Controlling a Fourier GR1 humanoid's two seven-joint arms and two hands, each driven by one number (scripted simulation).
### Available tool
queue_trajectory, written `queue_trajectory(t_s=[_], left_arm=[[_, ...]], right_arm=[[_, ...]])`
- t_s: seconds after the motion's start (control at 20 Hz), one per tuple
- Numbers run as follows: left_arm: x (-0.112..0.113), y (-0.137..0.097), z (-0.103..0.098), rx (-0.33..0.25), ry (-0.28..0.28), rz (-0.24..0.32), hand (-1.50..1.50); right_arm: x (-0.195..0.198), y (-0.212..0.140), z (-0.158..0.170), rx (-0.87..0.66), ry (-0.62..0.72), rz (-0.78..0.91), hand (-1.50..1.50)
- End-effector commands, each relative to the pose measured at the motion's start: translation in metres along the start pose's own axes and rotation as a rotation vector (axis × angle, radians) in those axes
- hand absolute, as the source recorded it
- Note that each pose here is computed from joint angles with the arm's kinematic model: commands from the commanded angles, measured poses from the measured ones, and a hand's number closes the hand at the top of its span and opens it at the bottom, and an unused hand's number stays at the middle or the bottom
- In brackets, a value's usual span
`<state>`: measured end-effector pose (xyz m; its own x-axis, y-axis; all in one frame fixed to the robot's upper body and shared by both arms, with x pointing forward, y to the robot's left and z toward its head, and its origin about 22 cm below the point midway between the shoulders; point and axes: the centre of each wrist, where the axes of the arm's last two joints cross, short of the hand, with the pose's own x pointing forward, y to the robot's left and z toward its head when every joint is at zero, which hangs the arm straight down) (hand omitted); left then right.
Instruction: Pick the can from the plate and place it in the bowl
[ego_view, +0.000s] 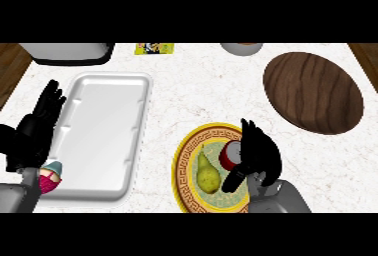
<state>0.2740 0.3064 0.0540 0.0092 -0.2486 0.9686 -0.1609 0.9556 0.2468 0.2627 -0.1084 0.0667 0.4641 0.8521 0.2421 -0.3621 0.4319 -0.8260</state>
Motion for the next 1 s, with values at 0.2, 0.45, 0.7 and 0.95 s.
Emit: queue_trajectory(t_s=[0.2,0.45,0.7,0.95], left_arm=[[-0.001,0.013,0.010,0.002,0.001,-0.015,0.00],[0.003,0.002,-0.002,0.000,-0.004,-0.001,0.00],[-0.024,-0.014,0.006,-0.004,-0.002,-0.001,0.00],[-0.006,0.003,0.001,-0.001,0.005,-0.004,0.00]], right_arm=[[-0.001,0.016,-0.022,0.019,0.182,-0.013,-1.50],[-0.016,0.016,-0.040,0.083,0.066,-0.003,1.50],[0.004,0.009,-0.058,0.051,0.054,-0.042,1.50],[0.009,0.022,-0.045,-0.002,0.055,-0.049,1.50]])
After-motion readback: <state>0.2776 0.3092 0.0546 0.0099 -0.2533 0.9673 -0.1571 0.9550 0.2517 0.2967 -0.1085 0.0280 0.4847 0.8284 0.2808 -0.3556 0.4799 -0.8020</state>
